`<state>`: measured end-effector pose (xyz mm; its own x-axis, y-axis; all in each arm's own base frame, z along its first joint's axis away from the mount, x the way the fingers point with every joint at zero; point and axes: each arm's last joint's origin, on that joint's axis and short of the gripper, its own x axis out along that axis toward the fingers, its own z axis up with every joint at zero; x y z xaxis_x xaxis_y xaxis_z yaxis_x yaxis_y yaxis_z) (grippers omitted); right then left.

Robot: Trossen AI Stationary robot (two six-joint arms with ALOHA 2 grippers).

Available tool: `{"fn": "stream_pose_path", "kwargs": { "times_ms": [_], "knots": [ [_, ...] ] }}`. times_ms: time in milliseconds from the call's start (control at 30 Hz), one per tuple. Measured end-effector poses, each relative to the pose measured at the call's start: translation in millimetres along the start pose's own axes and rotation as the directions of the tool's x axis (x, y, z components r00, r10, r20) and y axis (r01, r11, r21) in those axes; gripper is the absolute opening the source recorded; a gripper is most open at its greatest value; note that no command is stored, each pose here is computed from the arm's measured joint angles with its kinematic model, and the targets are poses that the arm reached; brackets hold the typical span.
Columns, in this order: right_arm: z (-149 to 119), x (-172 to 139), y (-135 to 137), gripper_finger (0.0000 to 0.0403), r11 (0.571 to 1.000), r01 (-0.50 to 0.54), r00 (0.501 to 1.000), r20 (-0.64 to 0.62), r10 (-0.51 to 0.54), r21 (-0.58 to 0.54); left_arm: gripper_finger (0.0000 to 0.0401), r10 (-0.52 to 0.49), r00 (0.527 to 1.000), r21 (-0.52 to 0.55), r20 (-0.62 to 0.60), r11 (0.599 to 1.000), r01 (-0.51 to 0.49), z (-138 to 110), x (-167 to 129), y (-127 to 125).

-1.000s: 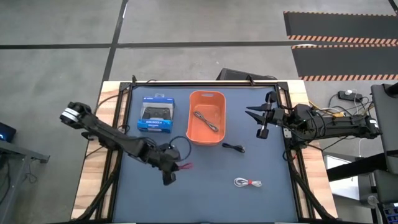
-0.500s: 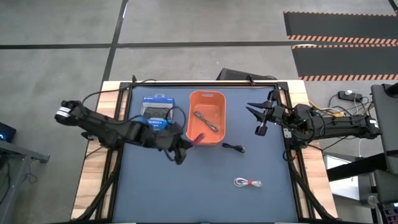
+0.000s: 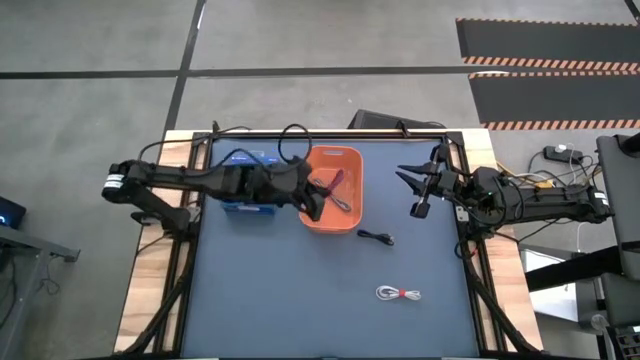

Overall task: Pick and place USB-C Cables
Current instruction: Put the red charger cable into the orange bin

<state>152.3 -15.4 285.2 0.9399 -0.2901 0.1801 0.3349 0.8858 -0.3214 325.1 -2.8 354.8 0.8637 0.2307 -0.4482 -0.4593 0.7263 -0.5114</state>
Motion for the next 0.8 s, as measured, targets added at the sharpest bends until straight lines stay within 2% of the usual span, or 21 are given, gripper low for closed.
{"fn": "stream_pose_path", "kwargs": {
  "times_ms": [200, 400, 633, 800],
  "knots": [
    [0, 0, 0, 0.0056, 1.000, 0.000, 1.000, 0.000, 0.000, 0.000, 0.0013, 0.011, 1.000, 0.003, 0.018, 1.000, -0.011, 15, 13, 17],
    [0, 0, 0, 0.0056, 1.000, 0.000, 1.000, 0.001, 0.000, -0.001, 0.0014, -0.023, 0.999, -0.025, -0.032, 0.999, 0.022, 21, 35, 32],
    [0, 0, 0, 0.0056, 1.000, 0.008, 1.000, -0.002, -0.008, -0.005, 0.0014, -0.023, 0.995, 0.020, -0.097, 0.999, 0.025, 22, 71, 34],
    [0, 0, -1, 0.0056, 1.000, 0.024, 1.000, -0.008, -0.024, -0.005, 0.0015, 0.046, 0.984, 0.022, -0.173, 0.999, -0.043, 28, 87, 41]
  ]
}}
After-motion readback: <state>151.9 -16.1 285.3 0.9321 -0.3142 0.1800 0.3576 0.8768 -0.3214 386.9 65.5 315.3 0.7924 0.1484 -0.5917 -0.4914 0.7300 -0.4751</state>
